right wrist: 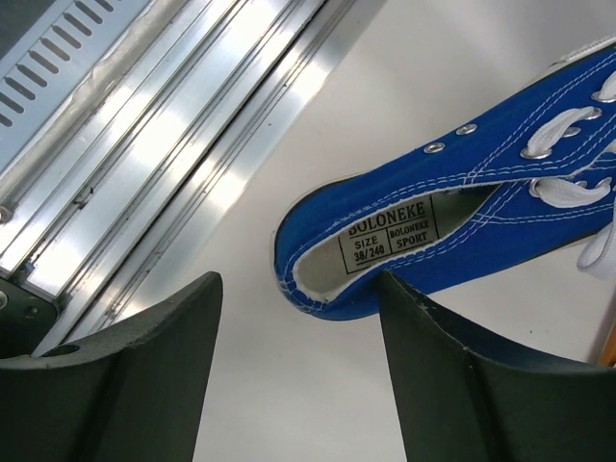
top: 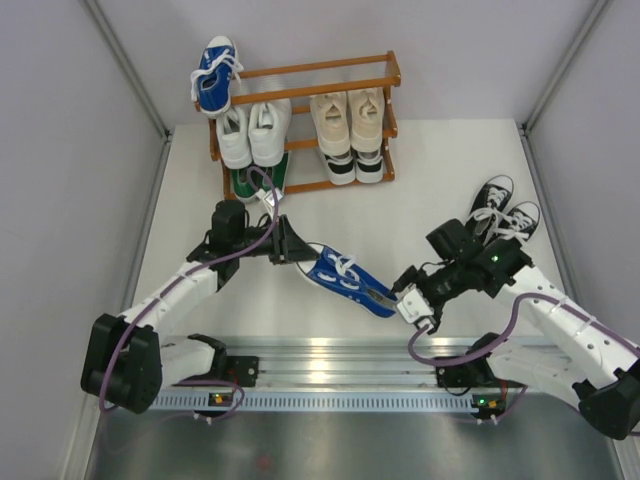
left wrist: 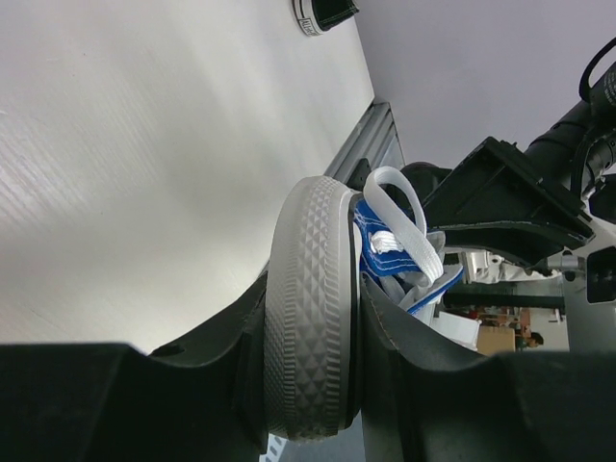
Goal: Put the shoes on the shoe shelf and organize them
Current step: Pick up the shoe at the center of the board.
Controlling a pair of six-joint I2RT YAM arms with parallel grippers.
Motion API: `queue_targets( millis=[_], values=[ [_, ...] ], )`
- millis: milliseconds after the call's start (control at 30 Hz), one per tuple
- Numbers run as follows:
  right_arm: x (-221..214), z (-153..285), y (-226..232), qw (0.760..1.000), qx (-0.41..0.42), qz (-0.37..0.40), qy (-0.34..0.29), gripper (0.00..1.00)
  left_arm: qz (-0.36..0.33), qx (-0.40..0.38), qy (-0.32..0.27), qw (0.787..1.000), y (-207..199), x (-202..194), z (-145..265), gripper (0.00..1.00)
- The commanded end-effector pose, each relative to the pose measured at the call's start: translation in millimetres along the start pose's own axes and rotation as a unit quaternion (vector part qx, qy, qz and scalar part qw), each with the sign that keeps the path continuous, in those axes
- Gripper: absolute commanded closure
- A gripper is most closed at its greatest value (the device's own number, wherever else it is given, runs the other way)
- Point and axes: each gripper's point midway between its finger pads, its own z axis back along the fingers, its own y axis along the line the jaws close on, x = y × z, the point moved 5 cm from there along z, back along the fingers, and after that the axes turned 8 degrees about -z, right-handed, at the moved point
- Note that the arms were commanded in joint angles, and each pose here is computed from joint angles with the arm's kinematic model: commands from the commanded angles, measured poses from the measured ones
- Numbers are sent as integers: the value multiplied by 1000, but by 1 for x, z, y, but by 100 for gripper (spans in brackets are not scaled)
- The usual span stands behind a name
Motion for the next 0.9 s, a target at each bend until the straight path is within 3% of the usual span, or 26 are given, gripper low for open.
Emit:
queue_targets(
  millis=[0,233,500,733,867],
  values=[
    [24,7,-8,999,-13,39,-33,35,-26,-47,-21,998,-23,19,3,100],
    [37,19,-5,997,-24,63,-43,37,-7,-56,-19,998,-20,18,-1,100],
    [38,22,-3,996,-29,74,-40,33,3,-59,-16,998,-21,19,-1,100],
    [21,16,-4,998,-26,65,0,36,1,-74,-9,997,-29,22,1,100],
    [19,15,-6,997,-22,76,9,46,5,-76,-6,997,-30,22,1,100]
  ],
)
